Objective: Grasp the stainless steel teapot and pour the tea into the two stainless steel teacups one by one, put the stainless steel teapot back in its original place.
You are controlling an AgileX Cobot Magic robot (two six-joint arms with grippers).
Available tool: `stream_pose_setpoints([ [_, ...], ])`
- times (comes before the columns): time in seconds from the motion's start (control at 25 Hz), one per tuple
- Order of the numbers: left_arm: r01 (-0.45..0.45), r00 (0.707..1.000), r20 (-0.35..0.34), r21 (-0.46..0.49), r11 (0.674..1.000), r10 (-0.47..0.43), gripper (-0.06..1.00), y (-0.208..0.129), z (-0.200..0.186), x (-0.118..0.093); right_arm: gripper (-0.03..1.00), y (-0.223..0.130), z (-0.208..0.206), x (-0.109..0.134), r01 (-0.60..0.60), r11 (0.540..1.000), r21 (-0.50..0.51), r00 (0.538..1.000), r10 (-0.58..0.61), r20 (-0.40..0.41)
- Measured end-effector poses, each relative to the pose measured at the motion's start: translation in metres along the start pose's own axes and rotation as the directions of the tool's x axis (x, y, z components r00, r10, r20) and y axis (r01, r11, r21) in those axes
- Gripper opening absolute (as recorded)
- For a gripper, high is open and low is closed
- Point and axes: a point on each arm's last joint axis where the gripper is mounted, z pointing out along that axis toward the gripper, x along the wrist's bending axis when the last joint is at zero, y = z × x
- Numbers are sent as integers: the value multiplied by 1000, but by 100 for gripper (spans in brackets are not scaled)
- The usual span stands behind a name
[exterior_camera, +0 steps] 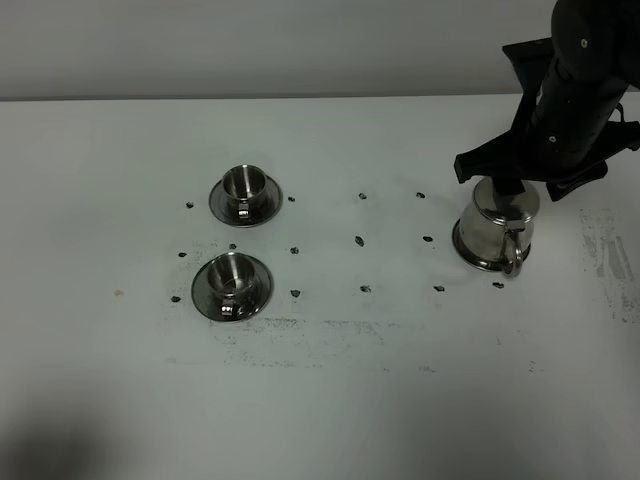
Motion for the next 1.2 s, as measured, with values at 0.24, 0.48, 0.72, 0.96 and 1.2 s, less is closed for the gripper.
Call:
stream_pose_setpoints([
  [0.24, 0, 1000, 0, 0, 1000, 0, 58, 0, 0, 0, 54, 0, 12, -3, -30, 999, 13, 1000, 30, -8],
  [0.48, 0, 1000, 0, 0, 1000, 0, 58, 0, 0, 0, 54, -7, 33, -1, -50, 999, 19, 998, 51, -41],
  [0.72, 0, 1000, 0, 0, 1000, 0, 58, 0, 0, 0, 54, -7, 34, -4, -64, 998, 13, 997, 64, -45],
  [0.96, 0, 1000, 0, 0, 1000, 0, 58, 0, 0, 0, 54, -6, 36, -4, -68, 998, 9, 997, 68, -47],
  [1.2, 0, 1000, 0, 0, 1000, 0, 58, 0, 0, 0, 54, -6, 49, -1, -61, 997, 37, 996, 63, -57],
])
